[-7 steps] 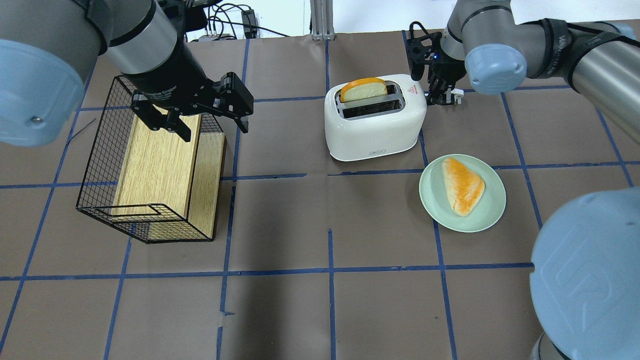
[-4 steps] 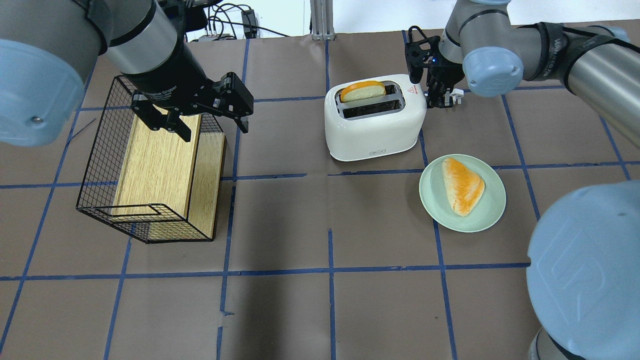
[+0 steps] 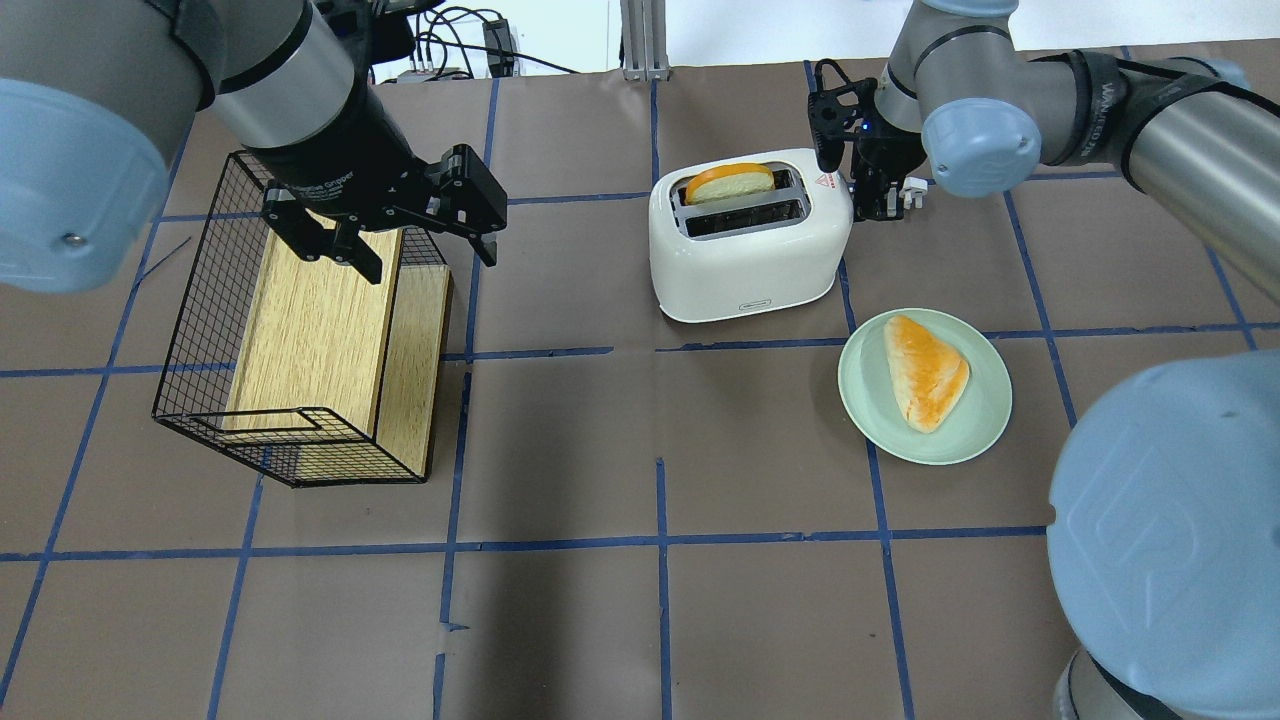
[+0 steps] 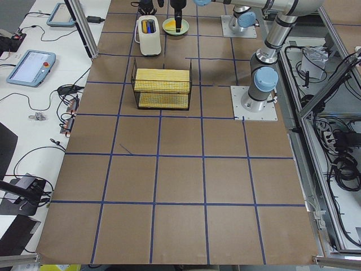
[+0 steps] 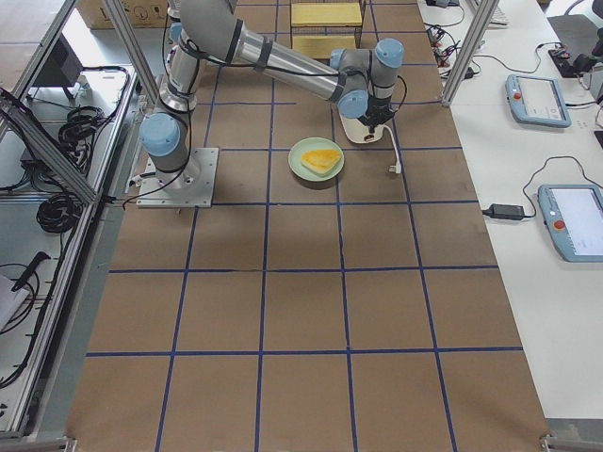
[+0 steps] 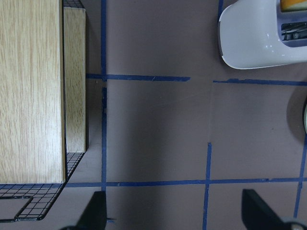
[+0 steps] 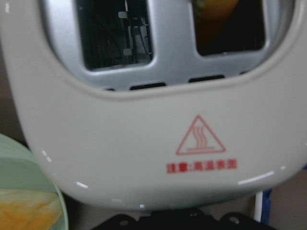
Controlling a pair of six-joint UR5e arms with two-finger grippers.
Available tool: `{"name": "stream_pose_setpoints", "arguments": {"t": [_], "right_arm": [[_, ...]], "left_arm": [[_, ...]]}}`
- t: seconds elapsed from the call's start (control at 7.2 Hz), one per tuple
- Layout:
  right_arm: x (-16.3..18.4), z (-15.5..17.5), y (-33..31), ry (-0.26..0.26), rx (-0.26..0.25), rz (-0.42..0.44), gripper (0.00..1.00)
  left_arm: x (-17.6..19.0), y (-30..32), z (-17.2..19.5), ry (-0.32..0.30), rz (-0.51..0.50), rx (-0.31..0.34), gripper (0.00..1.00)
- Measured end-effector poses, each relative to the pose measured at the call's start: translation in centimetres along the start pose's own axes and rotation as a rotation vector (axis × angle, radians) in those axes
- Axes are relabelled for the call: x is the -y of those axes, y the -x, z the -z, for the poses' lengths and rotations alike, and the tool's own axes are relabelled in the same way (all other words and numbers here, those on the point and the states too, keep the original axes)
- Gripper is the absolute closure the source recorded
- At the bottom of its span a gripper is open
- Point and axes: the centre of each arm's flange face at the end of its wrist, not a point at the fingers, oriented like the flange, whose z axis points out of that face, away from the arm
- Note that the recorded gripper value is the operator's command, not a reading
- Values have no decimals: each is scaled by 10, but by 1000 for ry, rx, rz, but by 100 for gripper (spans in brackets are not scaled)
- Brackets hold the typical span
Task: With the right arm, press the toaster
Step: 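Press the toaster lever down with the right gripper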
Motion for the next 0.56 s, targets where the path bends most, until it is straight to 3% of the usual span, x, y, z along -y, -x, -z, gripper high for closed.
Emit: {"name": "stream_pose_setpoints", "arguments": {"t": [0.56], "right_arm": [[0, -2, 0, 0, 3, -1, 96]], "left_arm": [[0, 0, 0, 0, 0, 0, 0]]}}
